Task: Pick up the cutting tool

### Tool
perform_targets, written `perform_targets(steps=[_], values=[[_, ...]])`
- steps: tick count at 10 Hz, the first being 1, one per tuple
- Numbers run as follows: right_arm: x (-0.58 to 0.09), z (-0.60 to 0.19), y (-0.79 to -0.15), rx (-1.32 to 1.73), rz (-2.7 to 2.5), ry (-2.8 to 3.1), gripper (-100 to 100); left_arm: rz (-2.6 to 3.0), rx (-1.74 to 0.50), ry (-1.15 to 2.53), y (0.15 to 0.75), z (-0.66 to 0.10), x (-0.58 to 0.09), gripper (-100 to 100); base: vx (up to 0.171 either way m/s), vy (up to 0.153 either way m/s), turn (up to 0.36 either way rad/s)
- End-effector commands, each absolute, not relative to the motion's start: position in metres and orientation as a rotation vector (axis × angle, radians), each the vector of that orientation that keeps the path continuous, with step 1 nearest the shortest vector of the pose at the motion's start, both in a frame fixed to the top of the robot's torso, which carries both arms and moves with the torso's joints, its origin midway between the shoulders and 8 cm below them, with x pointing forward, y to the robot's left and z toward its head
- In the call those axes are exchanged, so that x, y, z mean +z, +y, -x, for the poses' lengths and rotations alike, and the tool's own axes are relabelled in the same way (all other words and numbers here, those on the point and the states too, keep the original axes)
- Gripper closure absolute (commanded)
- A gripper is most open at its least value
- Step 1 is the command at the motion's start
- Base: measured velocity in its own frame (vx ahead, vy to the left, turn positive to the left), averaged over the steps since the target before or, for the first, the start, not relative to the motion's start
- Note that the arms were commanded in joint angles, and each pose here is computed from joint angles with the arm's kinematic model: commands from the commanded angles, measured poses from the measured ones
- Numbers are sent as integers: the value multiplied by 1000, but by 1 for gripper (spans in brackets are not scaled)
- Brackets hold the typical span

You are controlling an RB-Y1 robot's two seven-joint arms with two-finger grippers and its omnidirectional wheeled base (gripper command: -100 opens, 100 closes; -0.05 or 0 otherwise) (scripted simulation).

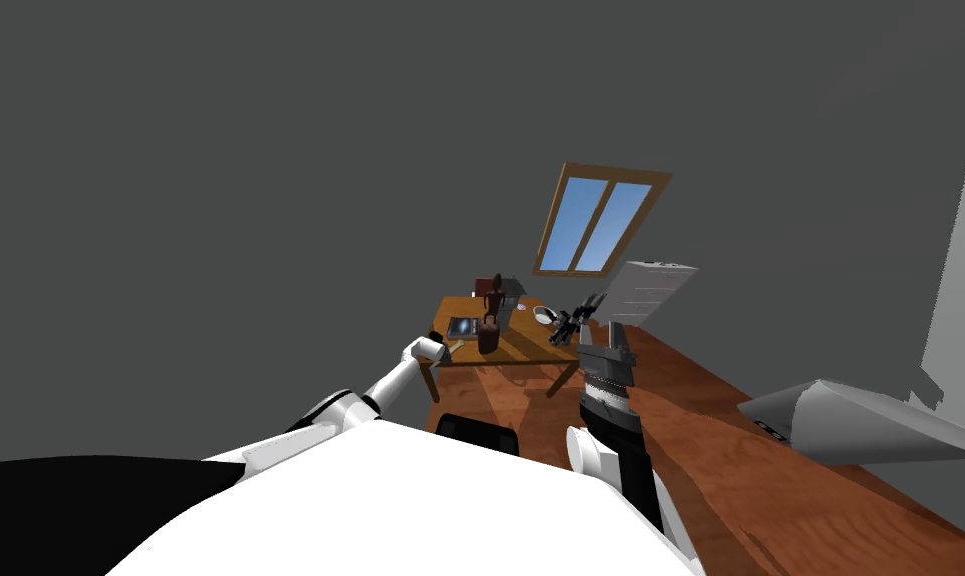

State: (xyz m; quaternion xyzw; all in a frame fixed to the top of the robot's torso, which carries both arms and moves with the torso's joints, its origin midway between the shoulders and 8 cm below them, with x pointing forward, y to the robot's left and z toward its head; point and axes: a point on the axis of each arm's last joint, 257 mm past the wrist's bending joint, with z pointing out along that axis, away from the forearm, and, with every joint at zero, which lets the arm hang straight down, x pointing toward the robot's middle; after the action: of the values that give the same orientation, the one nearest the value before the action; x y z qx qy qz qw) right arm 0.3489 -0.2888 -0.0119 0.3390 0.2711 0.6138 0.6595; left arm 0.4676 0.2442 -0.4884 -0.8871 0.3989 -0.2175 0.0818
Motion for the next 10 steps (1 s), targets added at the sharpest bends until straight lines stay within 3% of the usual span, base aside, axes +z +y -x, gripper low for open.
perform_targets(steps=[1,10], values=[[-12,-349,-289,1389,-767,614,0,2706,-589,1162,245,-464,-493,-100,23,3,-38],[-12,-349,-289,1389,-767,614,0,2929,-227,984,256,-419,-522,-100,45,7,-27]])
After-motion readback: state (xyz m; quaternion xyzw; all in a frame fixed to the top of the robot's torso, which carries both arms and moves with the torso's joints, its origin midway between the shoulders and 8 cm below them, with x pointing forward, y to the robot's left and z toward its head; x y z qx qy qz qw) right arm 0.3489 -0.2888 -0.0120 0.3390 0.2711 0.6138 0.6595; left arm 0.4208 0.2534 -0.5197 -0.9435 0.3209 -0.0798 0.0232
